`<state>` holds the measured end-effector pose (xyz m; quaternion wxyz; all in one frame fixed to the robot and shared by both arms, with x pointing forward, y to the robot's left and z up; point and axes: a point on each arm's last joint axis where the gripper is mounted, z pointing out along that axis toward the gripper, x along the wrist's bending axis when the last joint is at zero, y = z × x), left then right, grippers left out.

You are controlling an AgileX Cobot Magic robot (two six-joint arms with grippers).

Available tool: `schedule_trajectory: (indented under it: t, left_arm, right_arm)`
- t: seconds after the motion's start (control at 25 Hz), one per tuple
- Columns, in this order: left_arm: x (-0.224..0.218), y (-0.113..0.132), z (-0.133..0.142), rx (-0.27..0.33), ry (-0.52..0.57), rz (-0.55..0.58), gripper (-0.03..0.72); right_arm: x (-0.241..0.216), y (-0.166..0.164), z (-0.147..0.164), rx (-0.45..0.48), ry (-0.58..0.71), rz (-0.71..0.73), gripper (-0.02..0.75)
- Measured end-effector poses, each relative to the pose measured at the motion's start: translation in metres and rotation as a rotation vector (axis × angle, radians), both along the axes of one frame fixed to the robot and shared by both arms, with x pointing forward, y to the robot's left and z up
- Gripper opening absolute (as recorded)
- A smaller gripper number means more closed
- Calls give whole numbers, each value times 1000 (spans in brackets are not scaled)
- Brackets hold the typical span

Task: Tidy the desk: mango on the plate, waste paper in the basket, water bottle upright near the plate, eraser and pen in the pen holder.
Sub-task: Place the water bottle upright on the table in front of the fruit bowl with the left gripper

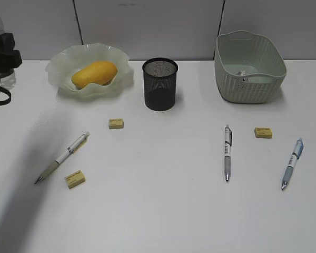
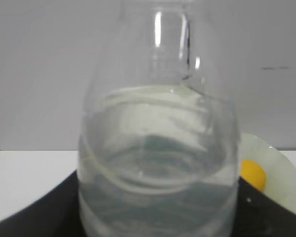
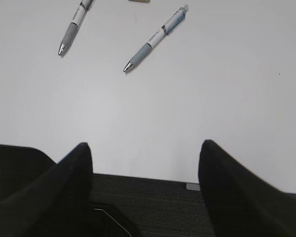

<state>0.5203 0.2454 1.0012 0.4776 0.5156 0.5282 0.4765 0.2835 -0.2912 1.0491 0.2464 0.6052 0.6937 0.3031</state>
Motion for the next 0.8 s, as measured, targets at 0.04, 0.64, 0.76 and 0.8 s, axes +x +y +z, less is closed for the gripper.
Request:
schedule_trajectory:
  t: [0.04, 0.64, 0.76, 0.8]
  left_arm:
    - [3, 0, -5, 0, 0, 4, 489]
    - [27, -10, -87, -8, 9, -23, 489]
    - [32, -12, -106, -3, 61, -22, 489]
    - [36, -13, -109, -3, 64, -22, 489]
  right_arm:
    - [0, 0, 0, 0, 0, 0, 531]
    - [0, 0, 0, 0, 0, 0, 531]
    - [0, 0, 0, 0, 0, 0, 531]
    - [0, 0, 0, 0, 0, 0, 531]
